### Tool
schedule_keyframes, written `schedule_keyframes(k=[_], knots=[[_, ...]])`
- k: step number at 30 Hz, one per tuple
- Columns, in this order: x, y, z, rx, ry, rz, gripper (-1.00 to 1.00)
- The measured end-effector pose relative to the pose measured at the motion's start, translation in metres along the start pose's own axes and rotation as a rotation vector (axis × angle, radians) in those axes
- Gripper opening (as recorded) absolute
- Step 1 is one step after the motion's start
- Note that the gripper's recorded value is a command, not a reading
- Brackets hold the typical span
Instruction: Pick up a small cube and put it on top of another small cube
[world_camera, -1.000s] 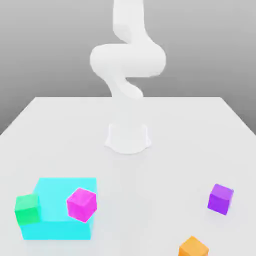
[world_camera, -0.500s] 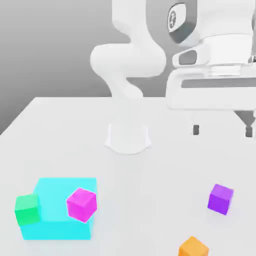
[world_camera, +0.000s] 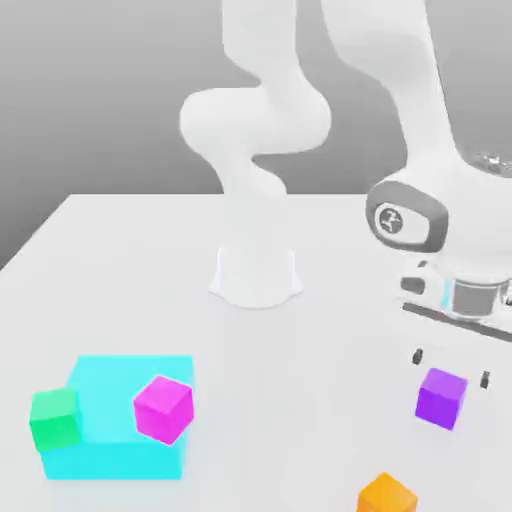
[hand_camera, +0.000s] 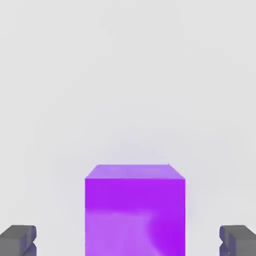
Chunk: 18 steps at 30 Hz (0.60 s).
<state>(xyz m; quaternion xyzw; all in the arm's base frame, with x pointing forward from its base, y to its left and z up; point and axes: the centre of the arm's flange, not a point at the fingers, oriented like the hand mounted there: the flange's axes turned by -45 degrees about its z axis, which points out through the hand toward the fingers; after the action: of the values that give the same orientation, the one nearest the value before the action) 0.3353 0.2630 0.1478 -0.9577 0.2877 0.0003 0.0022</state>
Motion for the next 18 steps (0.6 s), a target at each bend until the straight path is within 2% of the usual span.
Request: schedule_keyframes(k=[1,8,14,18], knots=[[0.0,0.001,0.01,-0.002,0.001,-0.001,-1.0],[0.0,0.001,0.012,0.0,0.001,-0.001,-1.0],[0.004,0.002,-0.045,-0.002,0.003,0.005,-1.0],[0.084,0.024,-0.066,-0.011,0.014,0.107,-1.0]])
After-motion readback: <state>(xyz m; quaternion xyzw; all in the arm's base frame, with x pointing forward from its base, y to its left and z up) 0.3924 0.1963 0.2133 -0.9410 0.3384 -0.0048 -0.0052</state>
